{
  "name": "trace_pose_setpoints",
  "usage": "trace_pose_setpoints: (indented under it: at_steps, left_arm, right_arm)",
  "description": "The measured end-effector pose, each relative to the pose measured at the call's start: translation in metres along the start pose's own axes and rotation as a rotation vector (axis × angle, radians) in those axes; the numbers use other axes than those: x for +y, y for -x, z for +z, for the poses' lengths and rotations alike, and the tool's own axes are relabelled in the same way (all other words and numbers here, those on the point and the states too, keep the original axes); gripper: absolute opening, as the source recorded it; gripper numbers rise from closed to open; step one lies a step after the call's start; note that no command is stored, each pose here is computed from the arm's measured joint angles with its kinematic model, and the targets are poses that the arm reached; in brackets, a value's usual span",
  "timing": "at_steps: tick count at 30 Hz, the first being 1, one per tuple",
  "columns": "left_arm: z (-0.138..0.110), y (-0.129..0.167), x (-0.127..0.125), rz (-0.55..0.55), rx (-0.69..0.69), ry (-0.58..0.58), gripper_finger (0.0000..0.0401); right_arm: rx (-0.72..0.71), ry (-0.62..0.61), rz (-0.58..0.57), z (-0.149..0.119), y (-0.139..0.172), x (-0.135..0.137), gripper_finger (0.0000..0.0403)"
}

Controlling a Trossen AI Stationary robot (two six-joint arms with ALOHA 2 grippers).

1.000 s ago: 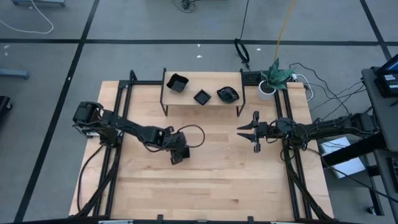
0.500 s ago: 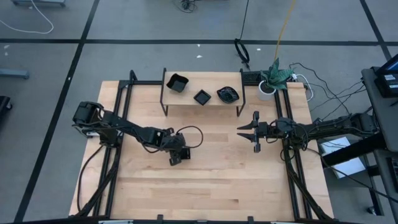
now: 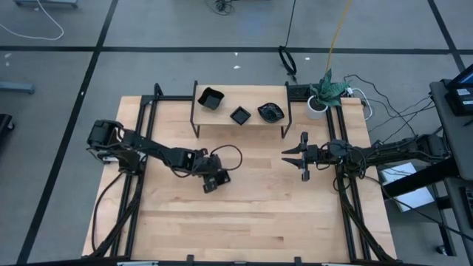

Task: Pick & Place Mini shaped plates
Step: Stack the square plate on top of the other square plates on the shelf

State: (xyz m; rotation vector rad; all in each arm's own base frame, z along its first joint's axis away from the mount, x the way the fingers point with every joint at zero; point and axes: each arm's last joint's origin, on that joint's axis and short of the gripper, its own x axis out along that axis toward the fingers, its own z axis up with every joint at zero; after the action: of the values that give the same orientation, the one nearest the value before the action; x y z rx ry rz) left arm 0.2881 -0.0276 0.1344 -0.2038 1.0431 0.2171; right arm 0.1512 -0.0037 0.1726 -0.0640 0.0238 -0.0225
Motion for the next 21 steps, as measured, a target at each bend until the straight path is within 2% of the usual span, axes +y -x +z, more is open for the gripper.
trace_pose_setpoints:
  at_steps: [7,12,16,21]
  left_arm:
    - [0.004,0.002,0.006,0.0,-0.02,0.028,0.0007]
    - [0.01,0.013,0.005,-0.02,-0.072,0.037,0.0004]
    - [0.02,0.033,0.006,-0.038,-0.152,0.077,0.0002]
    - [0.059,0.082,0.007,-0.04,-0.379,0.106,0.0002]
  right_arm:
    - [0.004,-0.011,0.001,0.0,0.0,0.0,0.0093]
    - [0.004,-0.01,0.001,0.0,0.0,0.0,0.0093]
    - [0.005,-0.003,0.001,-0.001,0.0,0.0,0.0093]
    - [0.005,0.002,0.0,0.0,0.0,0.0,0.0093]
